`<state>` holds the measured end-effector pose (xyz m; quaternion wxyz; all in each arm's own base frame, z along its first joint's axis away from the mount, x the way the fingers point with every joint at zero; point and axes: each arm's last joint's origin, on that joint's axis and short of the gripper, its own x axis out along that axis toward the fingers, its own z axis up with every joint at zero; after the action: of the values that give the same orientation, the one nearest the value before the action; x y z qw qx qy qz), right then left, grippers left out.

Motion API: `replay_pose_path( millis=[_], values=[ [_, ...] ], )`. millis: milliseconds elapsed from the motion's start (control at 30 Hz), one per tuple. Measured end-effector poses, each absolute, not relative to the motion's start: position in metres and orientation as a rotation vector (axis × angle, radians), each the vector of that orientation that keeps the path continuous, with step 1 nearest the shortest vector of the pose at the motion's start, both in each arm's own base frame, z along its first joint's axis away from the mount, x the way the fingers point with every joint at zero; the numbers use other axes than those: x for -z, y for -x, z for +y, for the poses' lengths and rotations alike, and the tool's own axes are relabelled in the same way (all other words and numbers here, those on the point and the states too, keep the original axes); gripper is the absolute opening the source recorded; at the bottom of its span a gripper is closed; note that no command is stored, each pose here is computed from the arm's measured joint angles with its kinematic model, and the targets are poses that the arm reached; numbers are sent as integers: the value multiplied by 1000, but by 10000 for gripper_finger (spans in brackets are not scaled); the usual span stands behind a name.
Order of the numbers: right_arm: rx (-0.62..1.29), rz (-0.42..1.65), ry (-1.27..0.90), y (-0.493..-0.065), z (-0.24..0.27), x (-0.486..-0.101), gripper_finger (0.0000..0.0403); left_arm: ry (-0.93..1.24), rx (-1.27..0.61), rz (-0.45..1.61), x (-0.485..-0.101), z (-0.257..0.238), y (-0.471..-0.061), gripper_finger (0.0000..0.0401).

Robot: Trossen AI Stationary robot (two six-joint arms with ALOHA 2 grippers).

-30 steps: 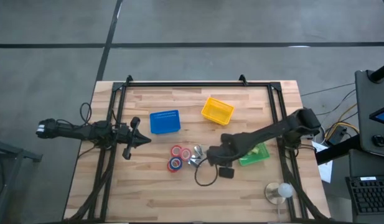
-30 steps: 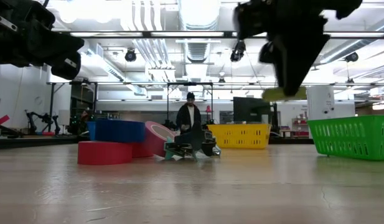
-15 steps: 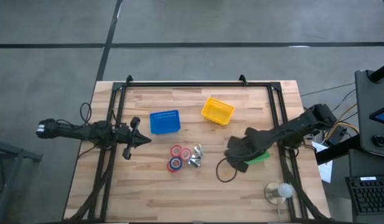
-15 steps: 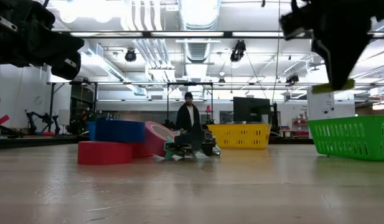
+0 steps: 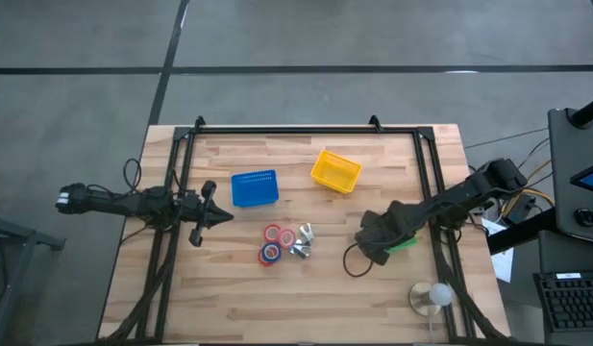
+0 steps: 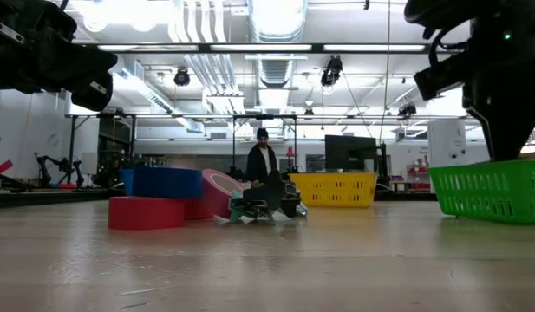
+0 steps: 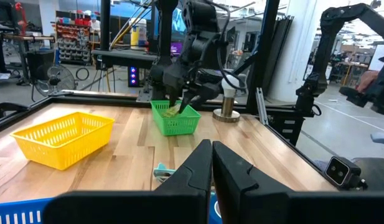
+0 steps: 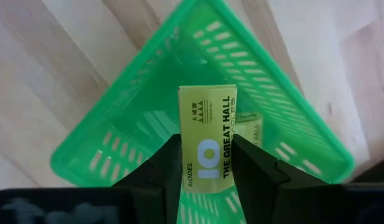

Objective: Pick and place Stapler, Stapler remover, tape
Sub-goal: Put the green staple box into the green bin

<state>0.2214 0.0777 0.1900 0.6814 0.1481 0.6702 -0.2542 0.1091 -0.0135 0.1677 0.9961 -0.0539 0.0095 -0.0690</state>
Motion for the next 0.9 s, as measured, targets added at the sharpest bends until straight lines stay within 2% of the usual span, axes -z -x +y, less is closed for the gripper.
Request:
replay_pose_path(
  millis=[400, 667, 900],
  values=[
    [573, 1463, -392, -221, 78, -177, 116, 108, 138, 19, -168, -13, -109, 16],
    [568, 1487, -434, -218, 78, -170, 133, 108, 138, 19, -168, -13, -109, 16],
    [545, 1464, -446, -221, 79, -169, 126, 108, 138, 19, -168, -13, -109, 16]
  ],
)
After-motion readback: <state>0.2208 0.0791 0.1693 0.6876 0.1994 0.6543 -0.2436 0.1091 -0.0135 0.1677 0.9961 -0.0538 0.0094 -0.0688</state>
